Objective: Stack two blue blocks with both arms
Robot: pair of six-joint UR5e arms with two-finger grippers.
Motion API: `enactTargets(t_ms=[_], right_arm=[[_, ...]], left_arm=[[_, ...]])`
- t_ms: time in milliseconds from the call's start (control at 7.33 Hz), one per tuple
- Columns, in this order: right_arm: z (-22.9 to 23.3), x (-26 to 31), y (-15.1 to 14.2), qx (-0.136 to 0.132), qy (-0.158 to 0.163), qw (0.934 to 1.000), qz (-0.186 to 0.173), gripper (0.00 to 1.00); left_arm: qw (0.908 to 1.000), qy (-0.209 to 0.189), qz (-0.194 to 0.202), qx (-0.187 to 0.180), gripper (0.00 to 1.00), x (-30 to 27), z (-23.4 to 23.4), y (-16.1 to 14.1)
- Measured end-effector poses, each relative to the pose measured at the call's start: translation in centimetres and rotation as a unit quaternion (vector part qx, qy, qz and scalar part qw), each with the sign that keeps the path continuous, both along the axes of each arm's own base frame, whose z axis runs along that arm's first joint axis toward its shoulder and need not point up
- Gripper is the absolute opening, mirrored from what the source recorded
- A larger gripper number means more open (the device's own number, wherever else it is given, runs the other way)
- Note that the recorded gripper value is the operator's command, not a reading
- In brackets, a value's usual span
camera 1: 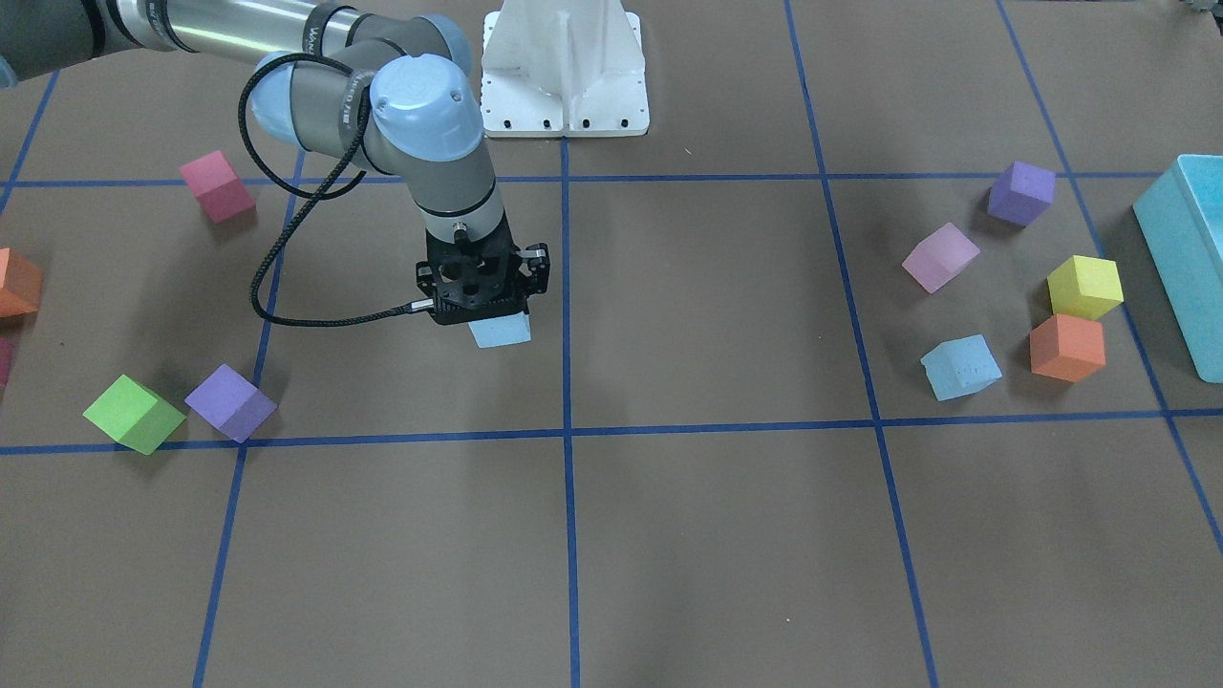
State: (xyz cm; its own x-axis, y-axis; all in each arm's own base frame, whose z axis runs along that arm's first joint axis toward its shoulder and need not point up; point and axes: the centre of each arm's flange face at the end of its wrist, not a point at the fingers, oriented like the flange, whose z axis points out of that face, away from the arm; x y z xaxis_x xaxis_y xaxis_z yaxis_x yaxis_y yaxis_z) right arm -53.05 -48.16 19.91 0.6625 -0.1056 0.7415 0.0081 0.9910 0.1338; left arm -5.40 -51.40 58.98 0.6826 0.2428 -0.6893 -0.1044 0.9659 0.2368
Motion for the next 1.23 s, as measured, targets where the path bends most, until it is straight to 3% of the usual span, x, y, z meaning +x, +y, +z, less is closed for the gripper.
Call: enactTargets(t_ms=[273,682,1227], right_arm=[[-0.1,-2.5,0.1,0.008,-0.011,0.9998,0.015,0.53],[-0.8,-3.5,0.8,0.007,-0.017,0.9997,0.018,0.53],[-0.2,-4.9,2.1,-0.027,-0.008,0.9982,0.053,0.55]], left_arm=[[0.9983,0.008,-0.040,-0.042,1.00,1.3,-1.2,-0.8],[0.9896,0.025,-0.090,-0.109,1.00,8.3,-7.0,-4.4],[0.9817,0.034,-0.102,-0.157,1.00,16.6,-11.7,-6.8]])
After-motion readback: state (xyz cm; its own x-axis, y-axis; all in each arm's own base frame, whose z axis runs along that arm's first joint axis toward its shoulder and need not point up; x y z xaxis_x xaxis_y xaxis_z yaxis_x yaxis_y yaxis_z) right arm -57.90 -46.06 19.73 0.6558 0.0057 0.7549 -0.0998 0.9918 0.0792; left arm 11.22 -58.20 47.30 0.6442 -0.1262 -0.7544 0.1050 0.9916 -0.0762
